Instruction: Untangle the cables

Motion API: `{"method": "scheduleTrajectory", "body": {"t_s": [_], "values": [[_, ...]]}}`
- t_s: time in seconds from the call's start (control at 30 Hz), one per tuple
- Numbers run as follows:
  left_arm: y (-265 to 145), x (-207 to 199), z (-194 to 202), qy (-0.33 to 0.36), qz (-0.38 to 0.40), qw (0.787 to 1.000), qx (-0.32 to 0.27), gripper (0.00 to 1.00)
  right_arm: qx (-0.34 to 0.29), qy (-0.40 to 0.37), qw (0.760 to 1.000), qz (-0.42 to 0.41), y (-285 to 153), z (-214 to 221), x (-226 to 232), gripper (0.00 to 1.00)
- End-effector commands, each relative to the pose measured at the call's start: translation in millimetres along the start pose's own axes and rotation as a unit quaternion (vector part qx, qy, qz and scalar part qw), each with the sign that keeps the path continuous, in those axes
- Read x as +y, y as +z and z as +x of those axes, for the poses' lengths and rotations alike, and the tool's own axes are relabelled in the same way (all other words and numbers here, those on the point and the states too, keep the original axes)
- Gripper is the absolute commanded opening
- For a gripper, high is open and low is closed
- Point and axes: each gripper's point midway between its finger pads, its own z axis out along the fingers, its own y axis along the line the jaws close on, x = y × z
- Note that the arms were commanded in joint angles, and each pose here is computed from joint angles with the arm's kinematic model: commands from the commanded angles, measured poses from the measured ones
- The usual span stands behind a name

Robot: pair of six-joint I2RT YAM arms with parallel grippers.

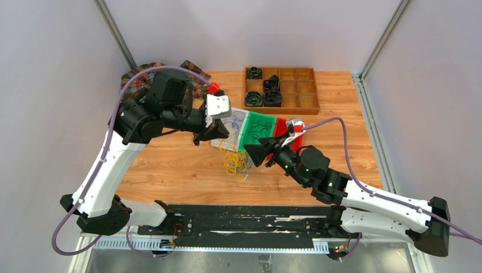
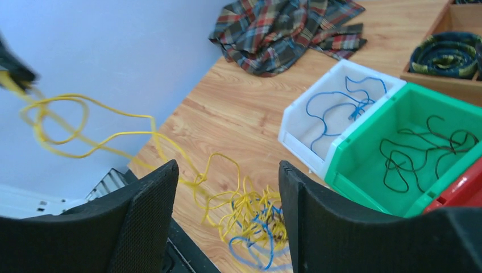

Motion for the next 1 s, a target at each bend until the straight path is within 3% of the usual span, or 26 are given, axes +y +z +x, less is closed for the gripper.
{"method": "scheduleTrajectory", "body": {"t_s": [0.0, 0.43, 0.8, 0.97], "values": [[-3, 8, -2, 0.016, -0.021, 1.000, 0.007, 0.00, 0.010, -0.027, 0.999, -0.037, -7, -2, 11, 0.68], [-1, 14, 10, 0.000, -0.040, 0.999, 0.028, 0.00, 0.001, -0.070, 0.991, -0.117, 16, -29, 70, 0.69], [-5, 2, 5, -0.005, -0.023, 1.000, 0.011, 0.00, -0.024, -0.073, 0.997, -0.021, 37, -40, 45, 0.53], [-8, -11, -1, -0.007, 0.002, 1.000, -0.008, 0.00, -0.041, -0.091, 0.995, 0.011, 48, -44, 36, 0.52]]}}
